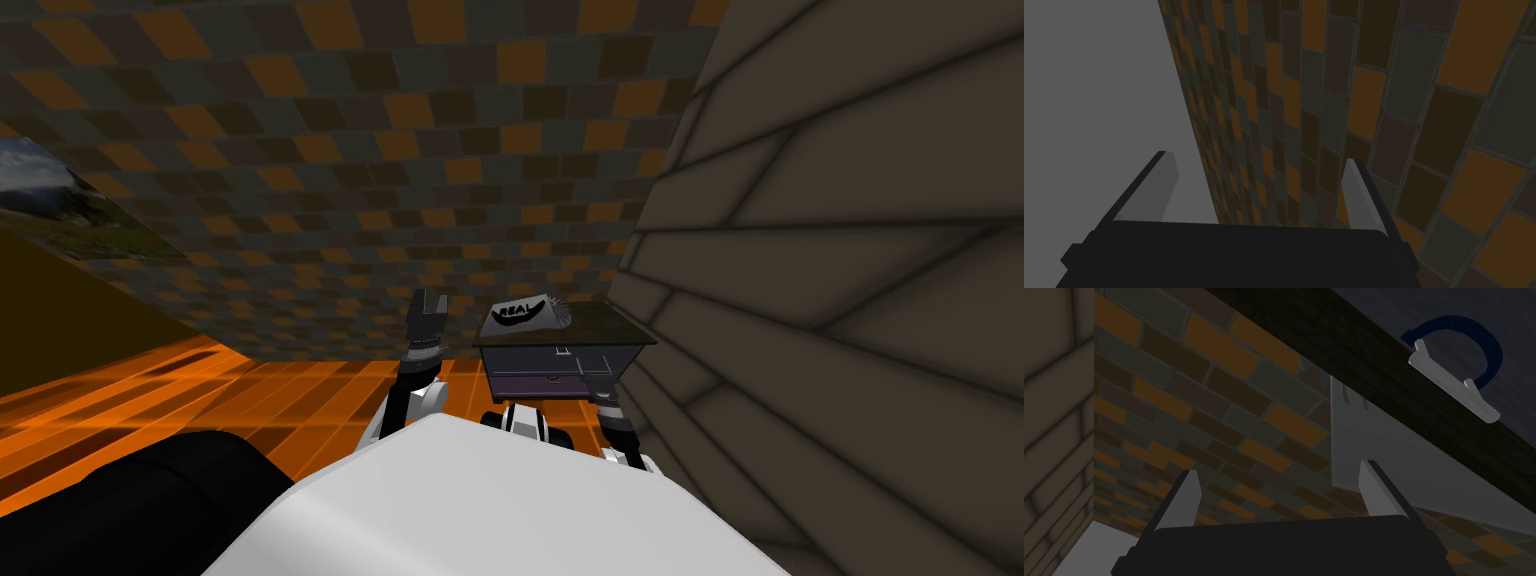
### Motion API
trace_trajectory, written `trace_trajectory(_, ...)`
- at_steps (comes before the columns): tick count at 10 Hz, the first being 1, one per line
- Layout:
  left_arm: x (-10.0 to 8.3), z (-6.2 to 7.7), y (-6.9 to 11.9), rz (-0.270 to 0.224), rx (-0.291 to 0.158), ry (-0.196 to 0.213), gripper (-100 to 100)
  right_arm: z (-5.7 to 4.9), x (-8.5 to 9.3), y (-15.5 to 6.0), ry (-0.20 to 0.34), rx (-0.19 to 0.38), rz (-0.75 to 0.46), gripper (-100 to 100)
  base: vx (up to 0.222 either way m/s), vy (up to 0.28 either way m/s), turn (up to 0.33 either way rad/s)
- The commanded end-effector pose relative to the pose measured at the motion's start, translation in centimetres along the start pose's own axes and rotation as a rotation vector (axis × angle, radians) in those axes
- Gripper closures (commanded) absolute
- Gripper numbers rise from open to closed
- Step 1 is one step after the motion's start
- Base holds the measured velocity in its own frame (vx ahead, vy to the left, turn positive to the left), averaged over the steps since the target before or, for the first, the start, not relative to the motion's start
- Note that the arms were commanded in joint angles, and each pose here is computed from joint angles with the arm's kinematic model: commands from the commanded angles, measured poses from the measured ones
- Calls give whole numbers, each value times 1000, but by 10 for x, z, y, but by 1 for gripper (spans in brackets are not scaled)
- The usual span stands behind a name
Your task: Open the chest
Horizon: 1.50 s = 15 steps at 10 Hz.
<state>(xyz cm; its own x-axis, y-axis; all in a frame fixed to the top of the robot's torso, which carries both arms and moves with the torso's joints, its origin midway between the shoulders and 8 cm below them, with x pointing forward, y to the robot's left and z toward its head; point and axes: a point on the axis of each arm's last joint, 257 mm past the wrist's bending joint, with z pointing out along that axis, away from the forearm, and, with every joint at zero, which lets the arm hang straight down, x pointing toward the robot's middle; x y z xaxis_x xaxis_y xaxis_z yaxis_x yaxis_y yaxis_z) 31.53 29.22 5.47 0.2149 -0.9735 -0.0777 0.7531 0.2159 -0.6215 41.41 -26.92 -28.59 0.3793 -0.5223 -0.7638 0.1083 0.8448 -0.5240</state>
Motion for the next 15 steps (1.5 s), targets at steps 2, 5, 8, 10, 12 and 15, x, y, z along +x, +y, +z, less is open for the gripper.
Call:
trace_trajectory(2, 0, 0, 0, 0, 0, 0, 0, -8, 7, 11, 17, -17, -90, -100, 45, 28, -22)
trace_trajectory(5, 0, 0, 0, 0, 0, 0, 0, -16, 13, 19, 30, -33, -159, -100, 42, 23, -11)
trace_trajectory(8, 0, 0, 0, 0, 0, 0, 0, -24, 18, 27, 41, -50, -223, -100, 41, 27, -8)
trace_trajectory(10, 0, 0, 0, 0, 0, 0, 0, -32, 23, 33, 50, -68, -280, -100, 42, 20, -10)
trace_trajectory(12, 0, 0, 0, 0, 0, 0, 0, -40, 27, 39, 58, -85, -333, -100, 51, 27, -6)
trace_trajectory(15, 0, 0, 0, 0, 0, 0, 0, -54, 33, 48, 68, -117, -415, -100, 46, 23, -5)
